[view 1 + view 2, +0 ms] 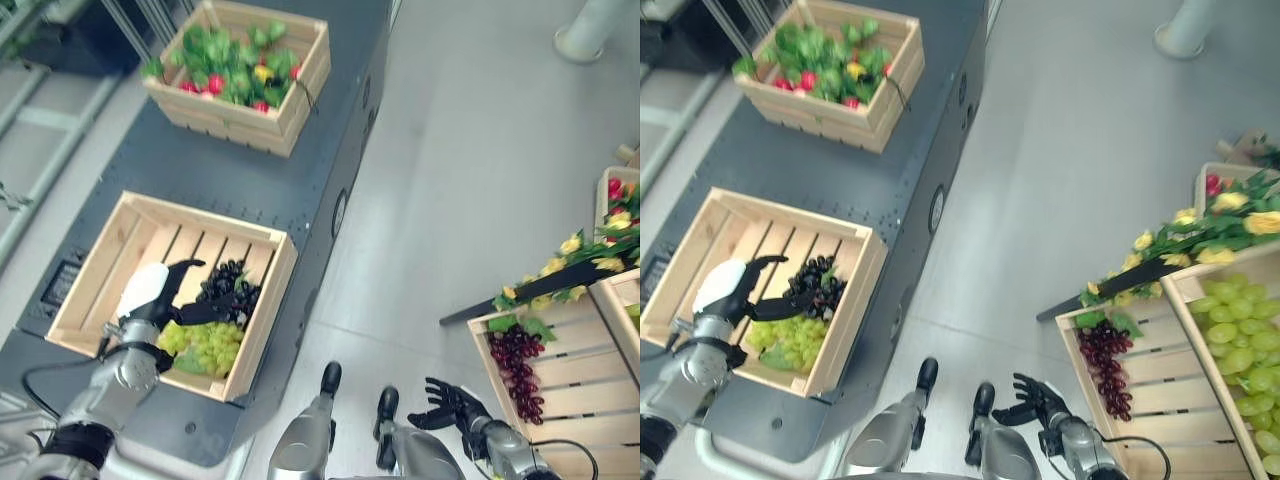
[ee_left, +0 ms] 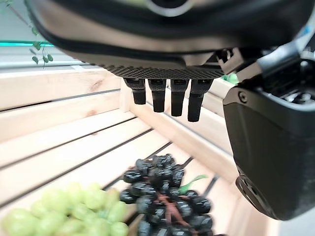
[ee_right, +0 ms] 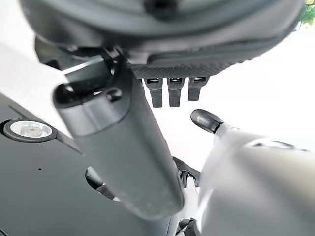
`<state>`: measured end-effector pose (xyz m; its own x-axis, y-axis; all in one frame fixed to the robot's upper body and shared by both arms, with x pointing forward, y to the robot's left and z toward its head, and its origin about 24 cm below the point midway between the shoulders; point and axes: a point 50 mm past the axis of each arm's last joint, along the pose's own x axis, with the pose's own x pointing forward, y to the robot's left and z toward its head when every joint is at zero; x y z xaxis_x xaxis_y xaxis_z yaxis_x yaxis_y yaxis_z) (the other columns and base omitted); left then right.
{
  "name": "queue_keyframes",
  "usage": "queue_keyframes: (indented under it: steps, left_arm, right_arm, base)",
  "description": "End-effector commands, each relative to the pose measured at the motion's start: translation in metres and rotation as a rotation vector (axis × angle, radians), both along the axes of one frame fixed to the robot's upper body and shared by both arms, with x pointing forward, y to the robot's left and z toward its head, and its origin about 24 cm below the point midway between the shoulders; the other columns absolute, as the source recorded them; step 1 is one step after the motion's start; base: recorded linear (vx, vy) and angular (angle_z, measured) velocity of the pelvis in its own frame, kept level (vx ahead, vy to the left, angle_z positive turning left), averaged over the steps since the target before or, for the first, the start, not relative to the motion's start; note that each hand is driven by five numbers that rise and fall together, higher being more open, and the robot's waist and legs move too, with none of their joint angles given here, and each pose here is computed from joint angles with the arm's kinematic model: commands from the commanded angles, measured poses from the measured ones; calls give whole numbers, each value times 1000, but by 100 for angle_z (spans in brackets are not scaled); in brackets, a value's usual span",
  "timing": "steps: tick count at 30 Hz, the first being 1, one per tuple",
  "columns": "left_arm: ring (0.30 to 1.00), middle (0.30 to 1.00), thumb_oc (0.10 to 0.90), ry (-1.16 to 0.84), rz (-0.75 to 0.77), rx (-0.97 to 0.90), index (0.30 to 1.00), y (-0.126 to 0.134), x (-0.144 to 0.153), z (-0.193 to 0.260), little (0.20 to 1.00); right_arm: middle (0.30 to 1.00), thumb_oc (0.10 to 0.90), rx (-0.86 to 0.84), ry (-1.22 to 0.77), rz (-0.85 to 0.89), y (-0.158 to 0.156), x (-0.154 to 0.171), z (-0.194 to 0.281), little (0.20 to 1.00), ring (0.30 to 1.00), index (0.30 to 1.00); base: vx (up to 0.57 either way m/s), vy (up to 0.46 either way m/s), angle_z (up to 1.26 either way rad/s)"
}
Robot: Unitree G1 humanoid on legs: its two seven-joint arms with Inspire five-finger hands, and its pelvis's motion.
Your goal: Pick up the fruits from the basket on one side to the basket on the other side
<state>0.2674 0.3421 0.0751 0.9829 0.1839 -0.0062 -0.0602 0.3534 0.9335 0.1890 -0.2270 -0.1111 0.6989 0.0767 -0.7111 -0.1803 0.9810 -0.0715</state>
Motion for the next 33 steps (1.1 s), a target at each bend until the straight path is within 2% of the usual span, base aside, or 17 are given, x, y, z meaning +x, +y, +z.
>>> queue_keyframes:
  steps: [1,5,16,26,33]
  left_arm:
    - [900,900,800,-156,-10,101,900,13,17,60,900]
    - [900,900,800,-179,30,208,900,26,19,83,900]
    - [900,900,800,-174,97,509,900,47,18,119,900]
    - [900,900,800,-102,130,589,900,56,15,125,900]
    - [900,900,800,-71,213,591,900,73,3,121,900]
  right_arm:
    - [900,800,59,-118,71,9,5,13,900,900,900]
    - [900,800,65,-192,99,11,18,26,900,900,900]
    - [900,800,69,-244,88,11,26,36,900,900,900]
    - [900,800,81,-284,70,14,31,42,900,900,900]
    - [900,800,75,-286,85,19,31,44,900,900,900]
  base:
    - [-58,34,4]
    - [-45,26,3]
    - [10,4,7]
    - [11,-27,5]
    - [4,-11,6]
